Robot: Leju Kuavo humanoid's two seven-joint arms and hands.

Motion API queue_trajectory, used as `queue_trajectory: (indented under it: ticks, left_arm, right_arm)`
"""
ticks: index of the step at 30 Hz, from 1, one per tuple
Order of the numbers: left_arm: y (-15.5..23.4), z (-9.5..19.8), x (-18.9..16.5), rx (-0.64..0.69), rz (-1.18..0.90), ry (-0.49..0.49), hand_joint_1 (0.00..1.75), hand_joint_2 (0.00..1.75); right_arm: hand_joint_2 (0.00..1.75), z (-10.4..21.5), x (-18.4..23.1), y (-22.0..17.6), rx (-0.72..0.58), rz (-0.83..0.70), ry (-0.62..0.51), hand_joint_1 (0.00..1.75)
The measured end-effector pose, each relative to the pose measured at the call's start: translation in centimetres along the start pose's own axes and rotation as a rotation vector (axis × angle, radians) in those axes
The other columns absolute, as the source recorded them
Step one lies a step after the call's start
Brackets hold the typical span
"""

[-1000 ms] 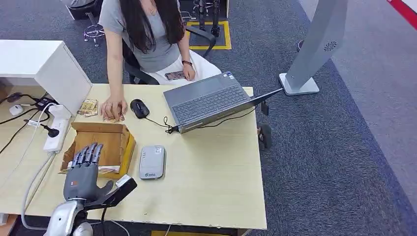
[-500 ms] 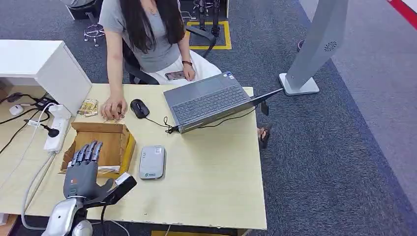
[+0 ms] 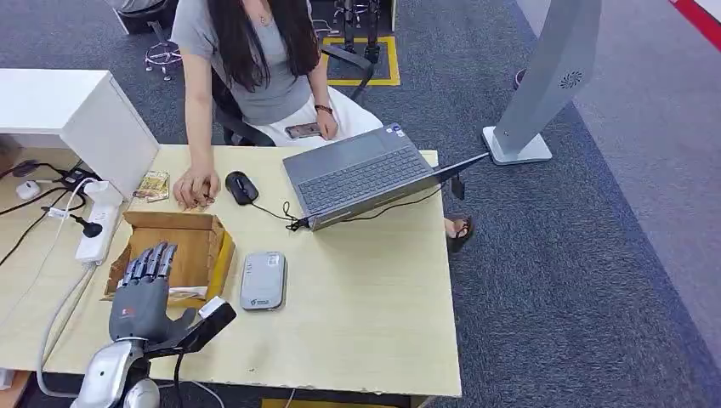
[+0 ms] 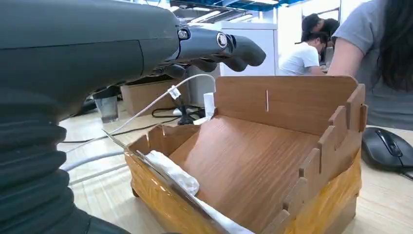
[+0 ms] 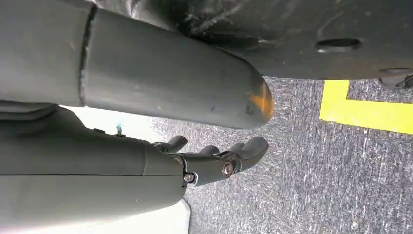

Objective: Pass the card to the sensor for recognition and then transmit it.

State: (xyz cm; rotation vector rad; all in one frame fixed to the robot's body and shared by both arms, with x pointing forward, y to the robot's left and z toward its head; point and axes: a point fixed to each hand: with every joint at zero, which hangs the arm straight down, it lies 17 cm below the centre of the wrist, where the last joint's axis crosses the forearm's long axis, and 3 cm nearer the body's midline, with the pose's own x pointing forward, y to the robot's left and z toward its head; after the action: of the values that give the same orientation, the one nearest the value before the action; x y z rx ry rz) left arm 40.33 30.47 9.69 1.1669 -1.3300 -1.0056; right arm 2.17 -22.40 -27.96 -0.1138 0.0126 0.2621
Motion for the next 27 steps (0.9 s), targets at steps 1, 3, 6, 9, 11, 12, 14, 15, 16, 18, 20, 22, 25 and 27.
queue_trajectory:
  ticks: [1, 3, 6, 9, 11, 12, 14, 15, 16, 18, 20, 22, 25, 27]
  left_arm:
    - [0.0, 0.0, 0.0, 0.000, 0.000, 0.000, 0.00, 1.75]
    - [0.0, 0.0, 0.0, 0.000, 0.000, 0.000, 0.00, 1.75]
    - [0.0, 0.0, -0.1, -0.001, 0.000, 0.008, 0.00, 1.75]
    - [0.0, 0.0, -0.6, -0.005, -0.001, 0.023, 0.00, 1.75]
    - [0.1, 0.0, -0.9, -0.004, -0.001, 0.030, 0.00, 1.75]
    - [0.2, 0.0, -1.1, -0.002, 0.001, 0.035, 0.00, 1.75]
    - [0.0, 0.1, -1.5, -0.010, 0.001, 0.042, 0.00, 1.75]
    - [0.0, 0.1, -1.6, -0.011, 0.002, 0.045, 0.00, 1.75]
    - [0.0, 0.1, -1.6, -0.012, 0.002, 0.047, 0.00, 1.75]
    - [0.0, 0.1, -1.9, -0.014, 0.002, 0.052, 0.00, 1.75]
    - [0.0, 0.1, -2.1, -0.013, 0.002, 0.058, 0.00, 1.75]
    - [0.0, 0.1, -2.2, -0.013, 0.003, 0.062, 0.00, 1.75]
    - [0.0, 0.1, -2.2, -0.014, 0.005, 0.064, 0.00, 1.75]
    - [0.1, 0.0, -2.4, -0.014, 0.004, 0.069, 1.75, 1.75]
  right_arm:
    - [0.00, 0.0, 0.0, 0.0, 0.000, 0.001, 0.000, 0.00]
    - [0.00, 0.0, 0.0, 0.0, 0.000, 0.001, 0.000, 0.00]
    - [0.00, 0.0, 0.0, 0.0, 0.000, 0.000, 0.000, 0.00]
    - [0.00, 0.0, 0.0, 0.0, -0.001, 0.001, 0.000, 0.00]
    - [0.00, 0.0, 0.0, 0.0, -0.001, 0.000, 0.000, 0.00]
    - [0.00, 0.0, 0.0, 0.0, -0.001, 0.000, 0.000, 0.00]
    - [0.00, 0.0, 0.0, 0.0, 0.000, -0.003, 0.001, 0.00]
    - [0.00, 0.0, 0.0, 0.0, 0.000, -0.003, 0.001, 0.00]
    - [0.00, 0.0, 0.0, 0.0, 0.000, -0.003, 0.001, 0.00]
    - [0.00, 0.0, 0.0, 0.0, 0.000, -0.003, 0.001, 0.00]
    - [0.00, 0.0, 0.0, 0.0, -0.001, -0.002, 0.001, 0.00]
    - [0.00, 0.0, 0.0, 0.0, -0.001, 0.000, 0.000, 0.00]
    - [0.00, 0.0, 0.0, 0.0, -0.001, 0.000, 0.000, 0.00]
    - [0.00, 0.0, 0.0, 0.0, -0.001, 0.002, 0.000, 0.00]
